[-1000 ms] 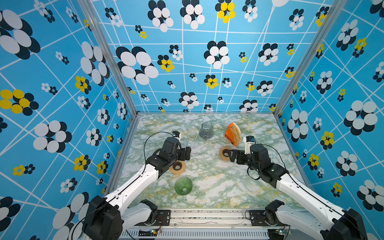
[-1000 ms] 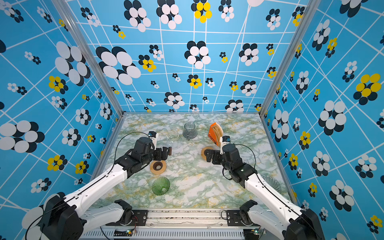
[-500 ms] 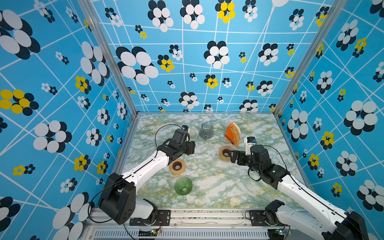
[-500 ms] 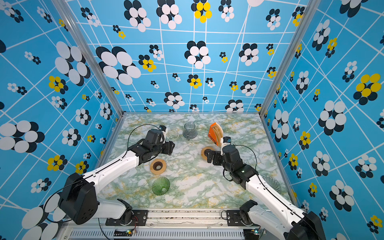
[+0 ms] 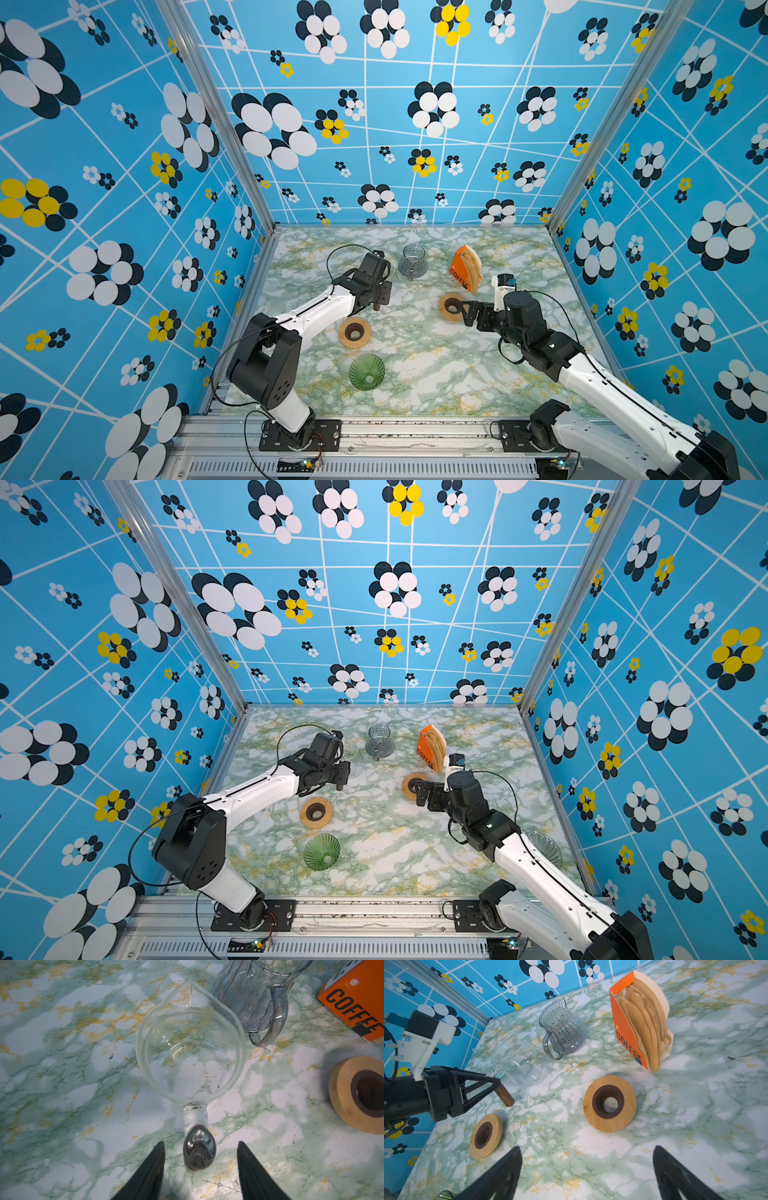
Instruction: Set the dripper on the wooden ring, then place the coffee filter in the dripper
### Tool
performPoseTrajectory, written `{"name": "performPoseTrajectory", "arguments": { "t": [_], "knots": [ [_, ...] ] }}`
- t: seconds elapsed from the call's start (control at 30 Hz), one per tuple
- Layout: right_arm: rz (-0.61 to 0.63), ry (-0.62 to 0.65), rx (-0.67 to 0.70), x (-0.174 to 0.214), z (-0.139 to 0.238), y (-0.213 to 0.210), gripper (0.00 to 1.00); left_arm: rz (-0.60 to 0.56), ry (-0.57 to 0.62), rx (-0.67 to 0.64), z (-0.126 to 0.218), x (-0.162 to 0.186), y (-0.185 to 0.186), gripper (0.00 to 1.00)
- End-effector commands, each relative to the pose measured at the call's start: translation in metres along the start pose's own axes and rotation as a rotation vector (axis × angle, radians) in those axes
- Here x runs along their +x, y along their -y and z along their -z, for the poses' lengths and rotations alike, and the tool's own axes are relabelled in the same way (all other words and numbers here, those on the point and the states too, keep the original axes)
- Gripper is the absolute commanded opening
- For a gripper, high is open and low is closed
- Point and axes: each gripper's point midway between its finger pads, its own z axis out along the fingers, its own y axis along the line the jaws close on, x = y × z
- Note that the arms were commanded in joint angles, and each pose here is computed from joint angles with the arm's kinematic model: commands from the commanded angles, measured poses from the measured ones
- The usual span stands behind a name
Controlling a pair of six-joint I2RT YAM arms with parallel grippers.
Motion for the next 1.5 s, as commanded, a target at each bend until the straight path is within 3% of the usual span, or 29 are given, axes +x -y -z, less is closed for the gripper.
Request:
{"name": "performPoseTrajectory", "arguments": {
  "t": [0.0,0.33,0.43,1.0,1.47],
  "knots": [
    [0.009,-0.019,-0.006,0.003,0.0,-0.002,0.99,-0.025,0.003,-0.023,-0.003,-0.008,0.001,0.52],
    [0.018,-0.016,0.002,0.004,0.002,0.0,0.99,-0.053,-0.017,-0.052,-0.011,-0.015,0.001,0.44],
    [0.019,-0.015,0.003,0.004,0.002,0.0,0.99,-0.059,-0.023,-0.058,-0.012,-0.015,0.001,0.37],
    [0.028,-0.017,0.013,0.001,0.0,0.0,0.99,-0.094,-0.058,-0.085,-0.012,-0.006,0.0,0.28],
    [0.024,-0.022,0.014,0.005,0.001,0.002,0.99,-0.078,-0.057,-0.076,0.012,0.014,-0.002,0.22]
  ]
}}
